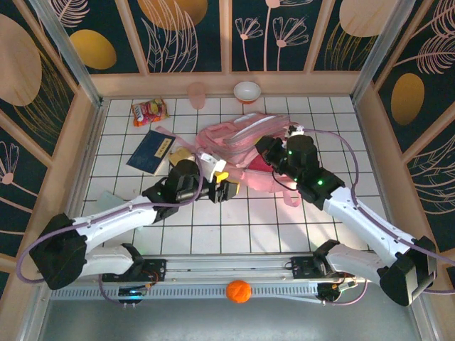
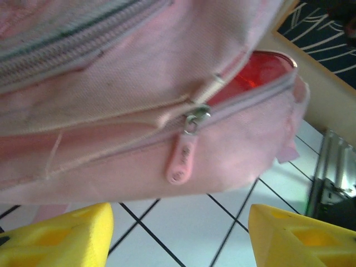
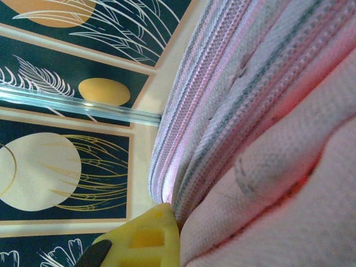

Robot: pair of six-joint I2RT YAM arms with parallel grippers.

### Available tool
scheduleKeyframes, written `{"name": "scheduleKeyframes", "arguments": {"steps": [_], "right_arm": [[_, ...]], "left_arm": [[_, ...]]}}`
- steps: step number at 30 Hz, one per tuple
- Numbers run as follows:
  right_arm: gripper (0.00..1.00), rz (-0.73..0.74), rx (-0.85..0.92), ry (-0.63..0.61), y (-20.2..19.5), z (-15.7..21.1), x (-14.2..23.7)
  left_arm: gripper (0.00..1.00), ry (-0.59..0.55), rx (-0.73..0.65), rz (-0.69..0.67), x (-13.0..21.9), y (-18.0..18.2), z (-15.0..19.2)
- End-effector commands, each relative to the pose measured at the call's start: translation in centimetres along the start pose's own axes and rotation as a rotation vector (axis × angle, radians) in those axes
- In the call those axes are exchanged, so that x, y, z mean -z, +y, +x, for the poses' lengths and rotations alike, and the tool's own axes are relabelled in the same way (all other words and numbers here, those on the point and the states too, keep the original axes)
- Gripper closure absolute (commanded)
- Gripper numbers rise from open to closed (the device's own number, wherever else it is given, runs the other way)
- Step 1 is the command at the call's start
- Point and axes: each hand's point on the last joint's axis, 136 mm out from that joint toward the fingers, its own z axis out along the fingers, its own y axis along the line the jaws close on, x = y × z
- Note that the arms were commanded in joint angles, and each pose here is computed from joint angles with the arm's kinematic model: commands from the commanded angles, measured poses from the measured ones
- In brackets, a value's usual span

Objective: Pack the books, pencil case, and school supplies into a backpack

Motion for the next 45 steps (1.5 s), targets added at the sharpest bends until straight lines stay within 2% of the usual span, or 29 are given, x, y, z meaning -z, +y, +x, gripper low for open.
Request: {"name": "scheduleKeyframes", "arguments": {"steps": [1, 7, 11, 14, 21, 27, 32, 41, 45], "right_arm": [[1.00, -0.167, 0.011, -0.079, 5.5, -2.0, 1.3], [1.00, -0.171, 0.008, -0.075, 5.6, -1.8, 1.2], [1.00, -0.177, 0.005, -0.076, 5.5, -1.8, 1.1], [1.00, -0.186, 0.003, -0.079, 5.7, -1.8, 1.2], [1.00, -0.148, 0.042, -0.076, 5.6, -2.2, 1.9], [1.00, -0.136, 0.053, -0.057, 5.5, -2.8, 2.5], [1.00, -0.124, 0.073, -0.065, 5.8, -3.6, 3.9], [1.00, -0.128, 0.080, -0.049, 6.8, -3.8, 6.9], [1.00, -0.128, 0.062, -0.070, 6.8, -4.1, 6.8]], "left_arm": [[0.35, -0.103, -0.048, 0.000, -0.9, -0.6, -3.4], [0.37, -0.099, -0.056, 0.022, -2.3, -1.2, -3.5], [0.43, -0.095, -0.051, 0.016, -2.9, -1.7, -3.0], [0.54, -0.091, -0.034, -0.025, -3.4, -1.2, -2.3], [1.00, -0.006, -0.042, -0.178, -3.5, 1.6, -0.7], [1.00, 0.078, -0.032, -0.259, -2.6, 3.8, 1.9], [1.00, 0.073, 0.049, -0.338, -1.0, 7.1, 2.7], [1.00, 0.046, 0.099, -0.563, 1.0, 15.2, 2.0], [1.00, 0.019, 0.076, -0.552, 0.1, 15.9, -0.1]]}}
